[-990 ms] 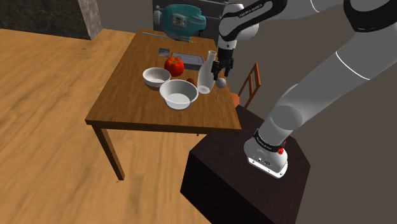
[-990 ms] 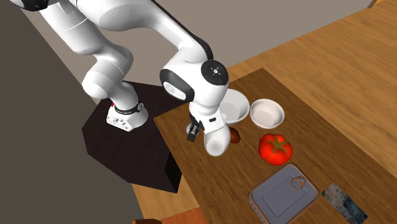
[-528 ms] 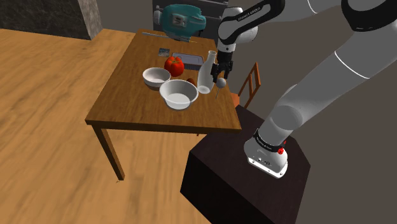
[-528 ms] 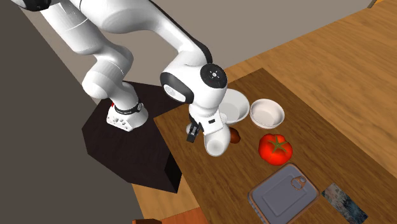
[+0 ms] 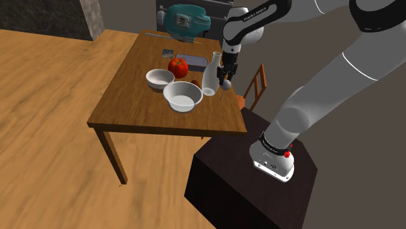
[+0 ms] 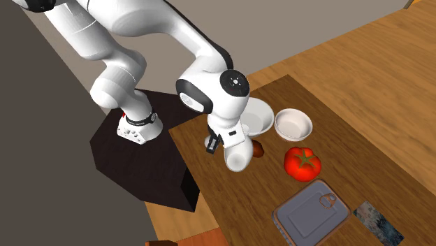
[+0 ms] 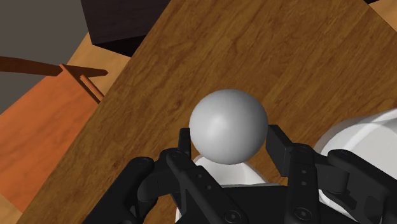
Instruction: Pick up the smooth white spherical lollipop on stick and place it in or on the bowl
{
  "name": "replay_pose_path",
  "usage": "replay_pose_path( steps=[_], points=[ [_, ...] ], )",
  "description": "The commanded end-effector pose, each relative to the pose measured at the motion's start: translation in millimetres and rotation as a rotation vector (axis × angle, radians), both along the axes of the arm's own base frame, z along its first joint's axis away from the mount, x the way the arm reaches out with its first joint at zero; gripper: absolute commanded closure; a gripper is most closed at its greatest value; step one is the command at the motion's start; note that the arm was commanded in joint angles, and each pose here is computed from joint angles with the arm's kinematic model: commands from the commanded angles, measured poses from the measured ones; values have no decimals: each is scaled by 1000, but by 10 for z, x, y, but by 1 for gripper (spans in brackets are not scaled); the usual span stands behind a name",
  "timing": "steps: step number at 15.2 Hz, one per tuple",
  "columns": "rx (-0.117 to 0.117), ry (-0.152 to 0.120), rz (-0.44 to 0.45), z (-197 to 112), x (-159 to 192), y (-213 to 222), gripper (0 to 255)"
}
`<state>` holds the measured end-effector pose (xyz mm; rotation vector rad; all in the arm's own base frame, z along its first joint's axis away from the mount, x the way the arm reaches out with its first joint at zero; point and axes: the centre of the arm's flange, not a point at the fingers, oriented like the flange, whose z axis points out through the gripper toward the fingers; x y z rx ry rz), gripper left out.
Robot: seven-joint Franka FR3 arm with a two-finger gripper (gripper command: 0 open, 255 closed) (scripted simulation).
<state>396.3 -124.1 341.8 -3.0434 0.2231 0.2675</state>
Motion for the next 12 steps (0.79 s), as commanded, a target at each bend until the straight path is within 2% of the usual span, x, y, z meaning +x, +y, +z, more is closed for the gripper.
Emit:
replay_pose_path(
  steps=[1, 4, 12],
  points=[
    [0, 2, 0, -7, -3, 1, 255],
    [0, 2, 0, -7, -1, 0, 255],
    [0, 2, 0, 415, -1, 0, 255]
  ],
)
